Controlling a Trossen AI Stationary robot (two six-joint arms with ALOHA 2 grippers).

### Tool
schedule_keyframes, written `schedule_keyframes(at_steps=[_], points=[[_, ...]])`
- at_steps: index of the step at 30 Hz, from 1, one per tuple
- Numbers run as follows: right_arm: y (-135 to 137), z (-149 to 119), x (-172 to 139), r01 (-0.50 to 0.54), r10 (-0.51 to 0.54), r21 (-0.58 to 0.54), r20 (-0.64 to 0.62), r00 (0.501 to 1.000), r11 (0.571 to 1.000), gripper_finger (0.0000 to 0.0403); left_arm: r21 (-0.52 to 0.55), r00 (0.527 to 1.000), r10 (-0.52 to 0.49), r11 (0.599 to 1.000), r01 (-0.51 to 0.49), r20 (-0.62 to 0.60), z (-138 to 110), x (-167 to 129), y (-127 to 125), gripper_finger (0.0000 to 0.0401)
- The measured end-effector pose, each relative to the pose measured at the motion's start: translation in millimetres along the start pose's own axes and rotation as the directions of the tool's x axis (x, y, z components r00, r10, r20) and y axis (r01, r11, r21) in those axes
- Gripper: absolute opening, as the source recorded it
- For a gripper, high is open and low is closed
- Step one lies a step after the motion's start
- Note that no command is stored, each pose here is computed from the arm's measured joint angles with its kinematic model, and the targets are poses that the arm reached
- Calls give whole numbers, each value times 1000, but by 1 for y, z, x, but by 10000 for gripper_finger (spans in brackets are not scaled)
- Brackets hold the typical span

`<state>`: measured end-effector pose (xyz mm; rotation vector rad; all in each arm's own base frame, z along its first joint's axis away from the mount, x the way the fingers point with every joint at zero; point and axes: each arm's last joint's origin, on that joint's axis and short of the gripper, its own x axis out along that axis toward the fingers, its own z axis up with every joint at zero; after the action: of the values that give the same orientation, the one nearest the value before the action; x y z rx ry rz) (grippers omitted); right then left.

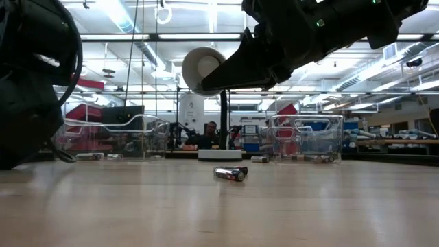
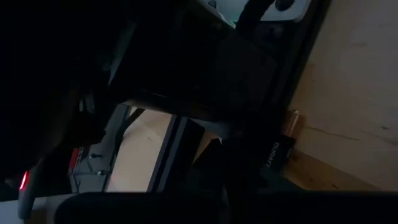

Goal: Sort batteries
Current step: Put the black battery in the transparent bin

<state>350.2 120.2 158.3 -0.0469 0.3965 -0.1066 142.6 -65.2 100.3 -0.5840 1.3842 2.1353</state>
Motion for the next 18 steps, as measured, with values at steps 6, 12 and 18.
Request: schedule_keyframes(at_steps=[6, 12, 18], points=[[1, 0, 0, -8, 8, -3, -4, 1000, 1000, 0, -2, 999, -20, 1000, 20, 25, -2, -7, -3, 14], [1, 0, 0, -10, 10, -2, -4, 1000, 1000, 0, -14, 998, -53, 998, 54, 28, -3, -12, -5, 14], [2, -1, -1, -11, 11, -1, -4, 1000, 1000, 0, 29, 996, -86, 996, 85, 20, -6, -19, -7, 14]])
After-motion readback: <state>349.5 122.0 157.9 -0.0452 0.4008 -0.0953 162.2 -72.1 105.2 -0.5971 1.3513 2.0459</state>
